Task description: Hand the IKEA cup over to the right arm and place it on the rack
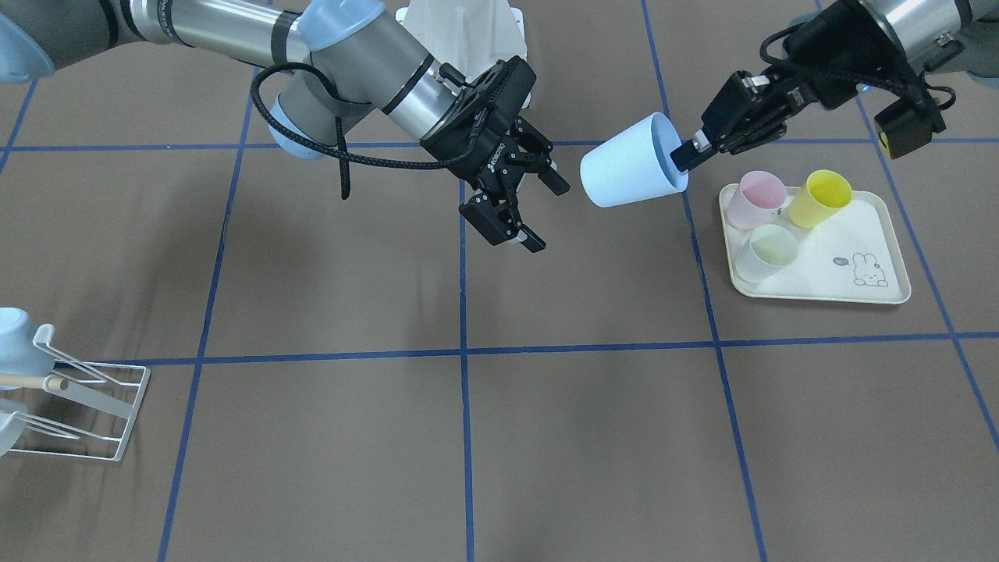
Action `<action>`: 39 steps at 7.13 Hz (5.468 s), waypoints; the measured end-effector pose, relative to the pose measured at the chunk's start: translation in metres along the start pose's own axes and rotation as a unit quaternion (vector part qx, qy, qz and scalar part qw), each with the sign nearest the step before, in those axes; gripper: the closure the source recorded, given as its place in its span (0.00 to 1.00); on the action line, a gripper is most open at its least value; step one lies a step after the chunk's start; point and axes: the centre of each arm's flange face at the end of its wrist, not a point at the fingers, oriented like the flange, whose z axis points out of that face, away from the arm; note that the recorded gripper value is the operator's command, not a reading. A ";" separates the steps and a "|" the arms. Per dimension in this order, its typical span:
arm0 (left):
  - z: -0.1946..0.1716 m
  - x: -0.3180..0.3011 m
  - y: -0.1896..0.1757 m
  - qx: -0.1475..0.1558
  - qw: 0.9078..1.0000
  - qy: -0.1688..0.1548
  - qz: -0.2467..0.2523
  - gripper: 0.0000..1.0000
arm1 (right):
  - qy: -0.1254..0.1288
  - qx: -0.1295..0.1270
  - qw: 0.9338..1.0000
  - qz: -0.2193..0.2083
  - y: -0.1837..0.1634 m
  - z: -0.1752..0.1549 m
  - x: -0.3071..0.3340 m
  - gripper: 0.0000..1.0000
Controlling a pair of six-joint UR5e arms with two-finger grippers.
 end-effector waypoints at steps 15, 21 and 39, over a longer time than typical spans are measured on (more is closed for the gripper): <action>0.028 -0.006 0.018 -0.034 0.999 -0.012 -0.004 1.00 | 0.003 0.068 0.997 -0.032 -0.021 -0.018 -0.021 0.01; 0.035 -0.008 0.019 -0.038 0.999 -0.014 -0.003 1.00 | 0.005 0.068 0.996 -0.059 -0.022 -0.018 -0.021 0.03; 0.034 -0.002 0.017 -0.037 0.999 -0.009 0.029 0.00 | 0.016 0.066 0.996 -0.062 -0.020 -0.020 -0.013 0.54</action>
